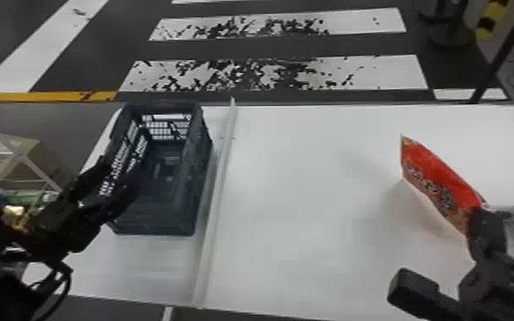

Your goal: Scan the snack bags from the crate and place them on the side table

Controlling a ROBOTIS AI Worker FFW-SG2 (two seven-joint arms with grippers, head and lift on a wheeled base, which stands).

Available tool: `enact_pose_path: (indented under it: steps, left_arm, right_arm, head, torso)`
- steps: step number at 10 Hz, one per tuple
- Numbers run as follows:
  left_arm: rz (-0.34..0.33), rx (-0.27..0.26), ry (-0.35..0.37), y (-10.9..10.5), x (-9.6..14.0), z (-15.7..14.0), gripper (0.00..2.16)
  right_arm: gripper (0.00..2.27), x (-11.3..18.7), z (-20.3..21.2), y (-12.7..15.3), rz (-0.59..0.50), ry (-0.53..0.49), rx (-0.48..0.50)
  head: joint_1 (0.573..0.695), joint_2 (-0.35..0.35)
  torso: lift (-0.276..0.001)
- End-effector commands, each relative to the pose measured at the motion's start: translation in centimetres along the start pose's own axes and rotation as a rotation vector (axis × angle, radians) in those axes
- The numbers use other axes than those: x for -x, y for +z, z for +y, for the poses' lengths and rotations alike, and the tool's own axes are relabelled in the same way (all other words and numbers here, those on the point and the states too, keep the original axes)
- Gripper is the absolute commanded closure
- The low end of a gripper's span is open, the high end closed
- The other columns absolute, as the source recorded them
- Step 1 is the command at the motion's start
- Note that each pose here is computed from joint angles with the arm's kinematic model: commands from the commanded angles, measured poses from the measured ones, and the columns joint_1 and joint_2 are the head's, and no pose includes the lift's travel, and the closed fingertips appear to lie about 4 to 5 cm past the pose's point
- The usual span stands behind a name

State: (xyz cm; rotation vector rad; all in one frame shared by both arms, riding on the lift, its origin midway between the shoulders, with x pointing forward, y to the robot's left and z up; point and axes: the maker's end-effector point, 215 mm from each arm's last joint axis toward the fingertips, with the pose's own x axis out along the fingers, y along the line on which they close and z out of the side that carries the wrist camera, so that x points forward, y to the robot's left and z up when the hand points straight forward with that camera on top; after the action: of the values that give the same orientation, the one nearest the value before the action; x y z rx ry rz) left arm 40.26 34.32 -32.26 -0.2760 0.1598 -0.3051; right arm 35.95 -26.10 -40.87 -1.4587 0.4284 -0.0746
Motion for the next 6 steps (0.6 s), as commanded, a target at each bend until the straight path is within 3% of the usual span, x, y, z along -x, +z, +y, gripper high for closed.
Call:
enact_pose_path:
  steps: [1,4,5,6]
  left_arm:
    - [0.009,-0.011,0.032,-0.2,-0.4,-0.6,0.08]
    - [0.052,-0.058,0.117,-1.0,-1.0,-0.5,0.08]
    - [0.060,-0.054,0.112,-1.3,-1.2,-0.8,0.08]
    - [0.065,-0.056,0.123,-1.5,-1.2,-0.7,0.08]
  right_arm:
    - [2.24,1.7,1.5,1.0,-0.020,-0.019,0.103]
    - [2.16,5.1,5.5,5.1,-0.144,0.062,0.147]
    - [1.70,6.0,7.2,6.3,-0.187,0.117,0.128]
    - [0.95,6.5,8.2,7.4,-0.219,0.163,0.095]
  head:
    - [0.695,0.123]
    - [0.695,0.182]
    - [0.695,0.208]
    - [0.695,0.220]
  torso:
    - [-0.094]
    - [-0.094]
    - [-0.094]
    - [-0.094]
